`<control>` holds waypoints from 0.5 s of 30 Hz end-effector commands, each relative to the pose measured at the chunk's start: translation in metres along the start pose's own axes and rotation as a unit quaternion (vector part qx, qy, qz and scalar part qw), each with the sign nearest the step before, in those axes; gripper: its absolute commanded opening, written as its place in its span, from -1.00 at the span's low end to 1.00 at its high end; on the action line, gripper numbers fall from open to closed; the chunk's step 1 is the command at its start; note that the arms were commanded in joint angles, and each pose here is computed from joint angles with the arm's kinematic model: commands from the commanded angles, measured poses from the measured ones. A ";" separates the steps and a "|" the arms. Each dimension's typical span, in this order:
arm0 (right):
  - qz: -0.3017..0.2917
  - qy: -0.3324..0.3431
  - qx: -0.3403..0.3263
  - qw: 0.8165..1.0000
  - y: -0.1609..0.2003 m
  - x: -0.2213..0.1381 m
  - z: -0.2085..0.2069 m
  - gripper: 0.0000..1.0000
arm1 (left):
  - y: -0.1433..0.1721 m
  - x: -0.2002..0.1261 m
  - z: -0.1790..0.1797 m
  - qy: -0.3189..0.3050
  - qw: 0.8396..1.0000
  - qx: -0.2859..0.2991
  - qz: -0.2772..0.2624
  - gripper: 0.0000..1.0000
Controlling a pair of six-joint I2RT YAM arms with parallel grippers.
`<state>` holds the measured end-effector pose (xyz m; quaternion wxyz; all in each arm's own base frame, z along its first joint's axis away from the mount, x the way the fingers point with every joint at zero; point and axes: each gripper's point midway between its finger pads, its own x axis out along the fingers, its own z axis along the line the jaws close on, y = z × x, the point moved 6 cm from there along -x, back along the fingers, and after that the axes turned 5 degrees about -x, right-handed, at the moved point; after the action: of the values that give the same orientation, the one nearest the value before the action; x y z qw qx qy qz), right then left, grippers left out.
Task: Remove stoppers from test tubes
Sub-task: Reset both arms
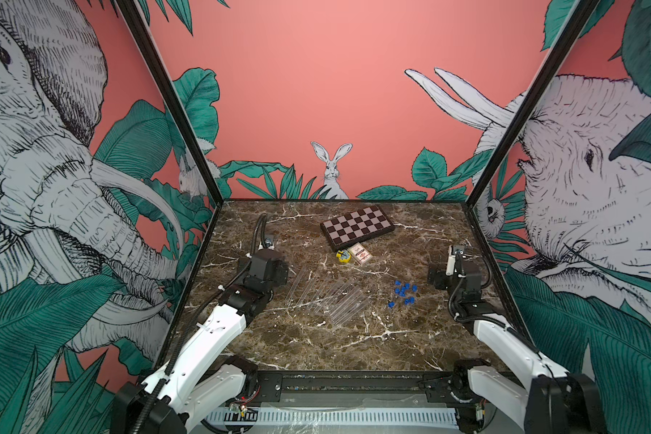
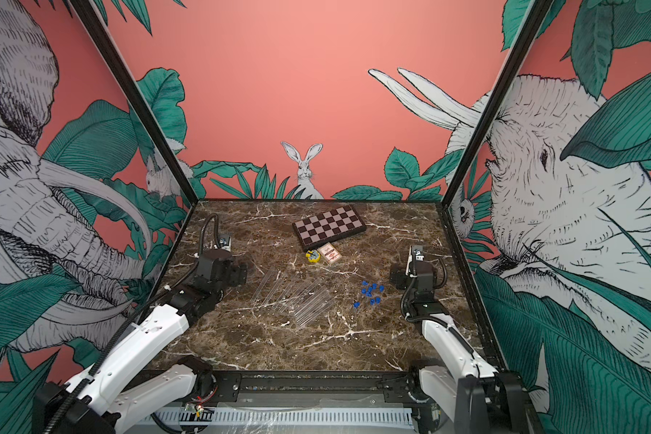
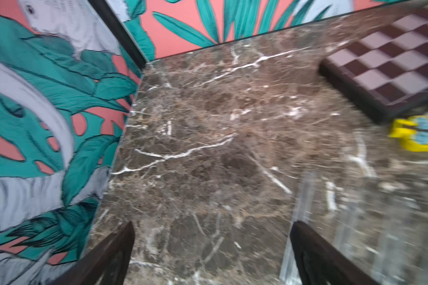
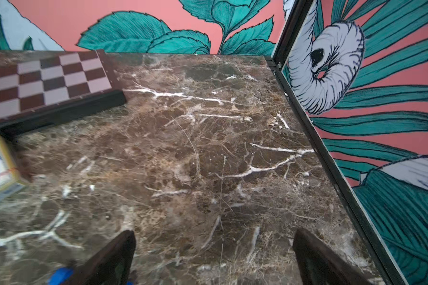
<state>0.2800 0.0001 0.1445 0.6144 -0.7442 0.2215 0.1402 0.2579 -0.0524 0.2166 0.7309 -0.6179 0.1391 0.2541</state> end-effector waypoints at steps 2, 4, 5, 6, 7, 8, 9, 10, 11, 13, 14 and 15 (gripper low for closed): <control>-0.085 -0.016 -0.005 0.996 -0.017 0.023 0.005 0.97 | 0.002 0.023 0.011 -0.047 0.998 -0.008 -0.052 0.99; -0.093 -0.036 -0.015 0.995 -0.017 0.035 0.013 0.98 | 0.009 0.036 0.016 -0.071 0.996 -0.012 -0.052 0.99; -0.082 -0.043 -0.032 0.995 -0.018 0.039 0.015 0.98 | 0.014 0.044 0.019 -0.092 0.995 -0.012 -0.047 0.99; -0.082 -0.038 -0.035 0.995 -0.020 0.039 0.014 0.98 | 0.018 0.050 0.021 -0.107 0.993 -0.013 -0.047 0.99; -0.095 -0.021 -0.030 0.995 -0.017 0.040 0.011 0.97 | 0.023 0.057 0.022 -0.116 0.992 -0.013 -0.046 0.99; -0.102 -0.007 -0.024 0.995 -0.011 0.043 0.009 0.98 | 0.024 0.062 0.022 -0.120 0.991 -0.017 -0.053 0.99; -0.103 -0.007 -0.024 0.994 -0.007 0.048 0.010 0.98 | 0.026 0.067 0.022 -0.118 0.991 -0.020 -0.060 0.99; -0.097 -0.016 -0.032 0.995 -0.005 0.054 0.014 0.98 | 0.024 0.070 0.020 -0.110 0.991 -0.023 -0.068 0.99; -0.090 -0.033 -0.042 0.995 -0.006 0.061 0.019 0.98 | 0.024 0.076 0.018 -0.106 0.992 -0.018 -0.072 0.99; -0.071 -0.018 -0.028 0.997 -0.003 0.064 0.012 0.98 | 0.022 0.087 0.016 -0.105 0.991 -0.009 -0.082 0.99; -0.073 -0.018 -0.027 0.997 -0.004 0.065 0.012 0.97 | 0.023 0.094 0.016 -0.099 0.991 -0.011 -0.086 0.99; -0.073 -0.012 -0.023 0.997 -0.003 0.066 0.011 0.98 | 0.025 0.100 0.015 -0.089 0.992 -0.015 -0.085 0.99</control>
<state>0.3258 0.0038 0.0909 0.5961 -0.7650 0.1858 0.1579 0.3073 -0.0156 0.1306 0.7530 -0.5813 0.0602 0.3025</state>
